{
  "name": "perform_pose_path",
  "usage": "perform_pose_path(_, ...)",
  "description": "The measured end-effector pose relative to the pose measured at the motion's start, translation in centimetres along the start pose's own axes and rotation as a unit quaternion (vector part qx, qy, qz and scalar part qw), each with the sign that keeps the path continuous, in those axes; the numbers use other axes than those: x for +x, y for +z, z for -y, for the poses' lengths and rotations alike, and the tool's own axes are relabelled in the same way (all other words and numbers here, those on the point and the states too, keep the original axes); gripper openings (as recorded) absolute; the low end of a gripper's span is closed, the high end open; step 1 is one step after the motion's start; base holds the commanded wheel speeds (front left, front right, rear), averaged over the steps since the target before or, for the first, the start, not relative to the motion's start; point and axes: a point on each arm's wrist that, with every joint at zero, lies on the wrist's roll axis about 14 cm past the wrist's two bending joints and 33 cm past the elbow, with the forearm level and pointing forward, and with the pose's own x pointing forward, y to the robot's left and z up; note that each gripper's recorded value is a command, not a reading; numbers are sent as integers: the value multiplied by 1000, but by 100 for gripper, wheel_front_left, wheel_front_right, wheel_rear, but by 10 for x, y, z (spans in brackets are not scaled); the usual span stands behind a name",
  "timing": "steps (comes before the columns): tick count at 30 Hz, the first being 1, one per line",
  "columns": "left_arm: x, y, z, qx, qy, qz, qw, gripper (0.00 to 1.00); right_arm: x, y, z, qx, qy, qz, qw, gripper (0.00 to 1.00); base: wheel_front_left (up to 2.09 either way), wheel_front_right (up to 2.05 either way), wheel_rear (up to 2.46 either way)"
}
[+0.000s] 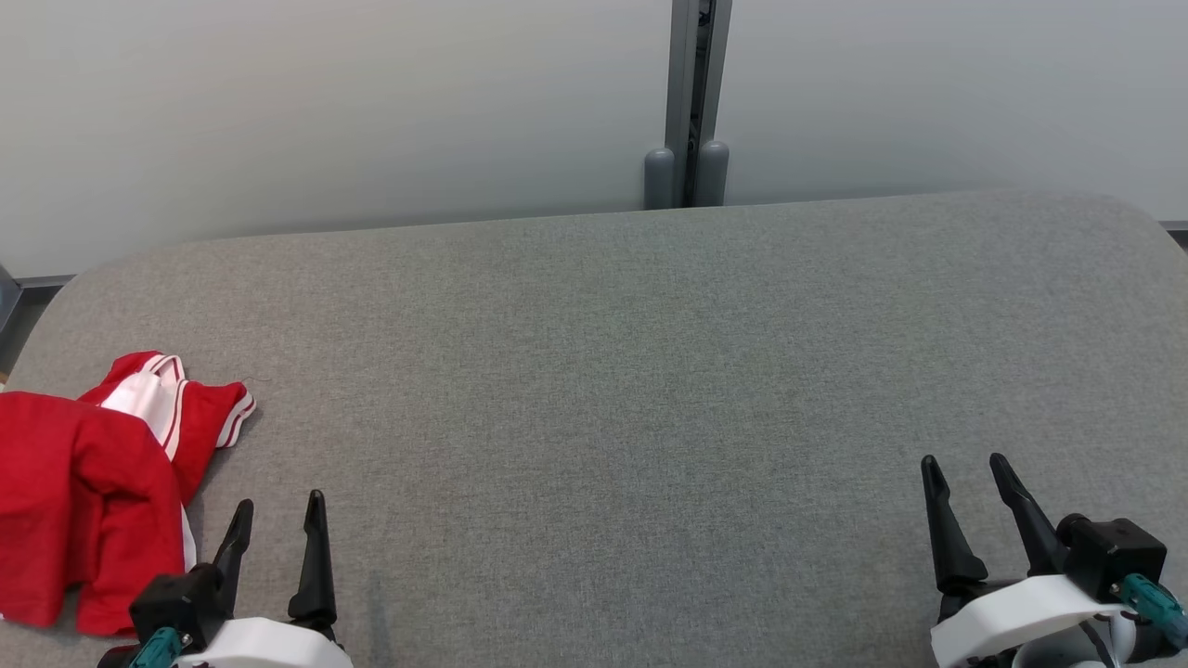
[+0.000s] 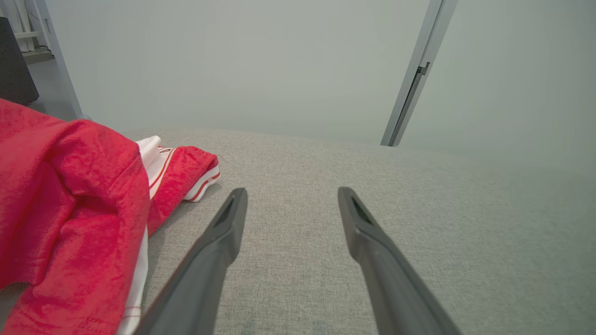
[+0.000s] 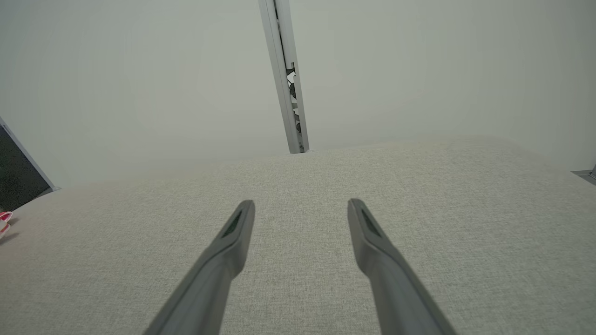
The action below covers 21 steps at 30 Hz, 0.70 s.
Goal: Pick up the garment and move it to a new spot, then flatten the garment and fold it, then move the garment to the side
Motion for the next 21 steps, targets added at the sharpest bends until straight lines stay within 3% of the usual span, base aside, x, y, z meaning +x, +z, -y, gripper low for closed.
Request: perform_pose_path(21,-5,-3,-2,75,-6,5,997,100,1,-1,-4,-69,15,4,998,100,0,0,0)
